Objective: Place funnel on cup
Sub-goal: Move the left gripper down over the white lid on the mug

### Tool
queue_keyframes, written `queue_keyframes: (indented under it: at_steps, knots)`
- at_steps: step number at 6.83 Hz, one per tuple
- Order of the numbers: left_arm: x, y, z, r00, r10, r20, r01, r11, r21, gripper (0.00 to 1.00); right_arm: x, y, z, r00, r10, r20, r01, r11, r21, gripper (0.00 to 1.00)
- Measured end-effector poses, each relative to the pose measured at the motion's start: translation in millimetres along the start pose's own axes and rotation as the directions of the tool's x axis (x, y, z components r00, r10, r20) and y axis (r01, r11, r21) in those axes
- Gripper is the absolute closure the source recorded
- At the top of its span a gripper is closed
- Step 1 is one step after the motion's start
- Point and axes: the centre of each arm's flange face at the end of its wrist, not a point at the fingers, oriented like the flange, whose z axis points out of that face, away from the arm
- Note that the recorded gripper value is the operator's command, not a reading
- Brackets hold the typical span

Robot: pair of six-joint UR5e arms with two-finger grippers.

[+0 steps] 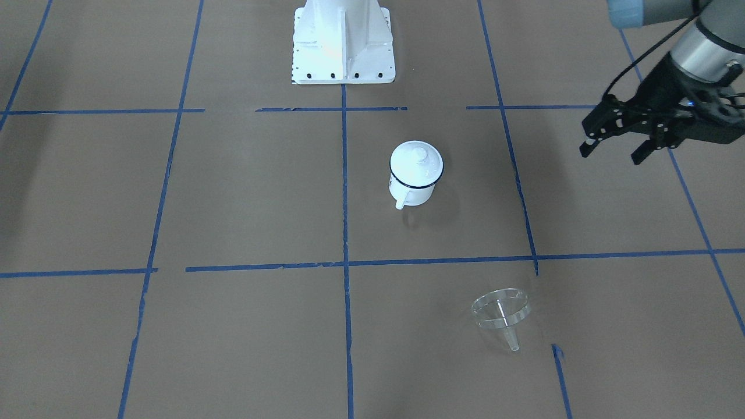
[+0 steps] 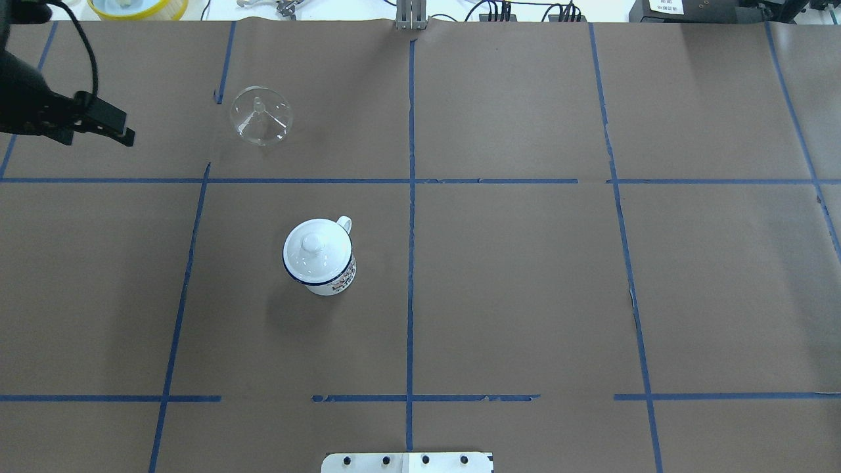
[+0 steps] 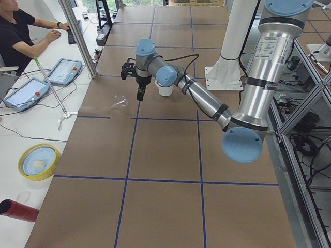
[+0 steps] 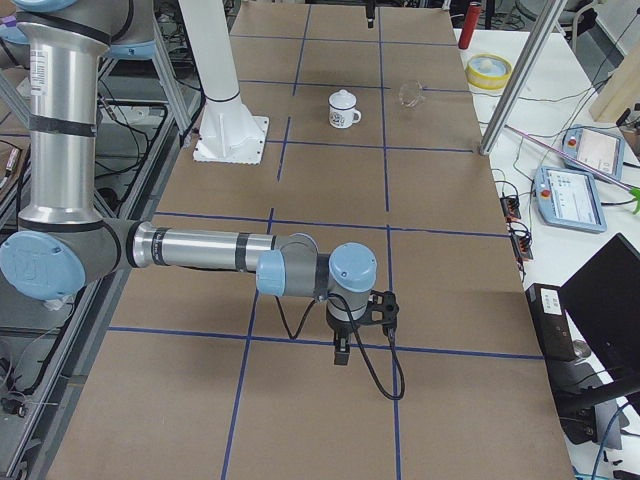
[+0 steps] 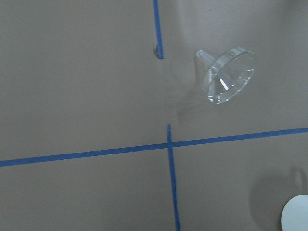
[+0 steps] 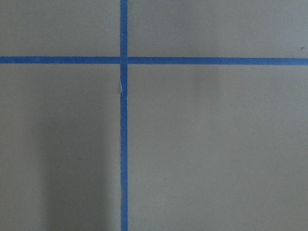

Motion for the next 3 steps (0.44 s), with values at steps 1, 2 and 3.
queue_keyframes:
  at_steps: [1, 2, 3]
  knots:
    - [51.4, 4.8, 11.5, 1.0, -0.014, 0.022, 0.014, 1.0, -0.01, 0.0, 0.0, 0.0, 0.0, 1.0, 0.0, 0.0, 0.0, 1.0, 0.0, 0.0]
    - [90.1, 8.1, 13.0, 0.999, -0.033, 0.025, 0.033, 0.999, -0.012, 0.0, -0.1, 0.0, -0.2, 1.0, 0.0, 0.0, 0.0, 1.0, 0.0, 0.0]
    - [127.9, 18.5, 21.7, 0.996, -0.083, 0.017, 0.083, 0.996, -0.028, 0.0, 0.0, 0.1, -0.1, 1.0, 0.0, 0.0, 0.0, 1.0, 0.0, 0.0]
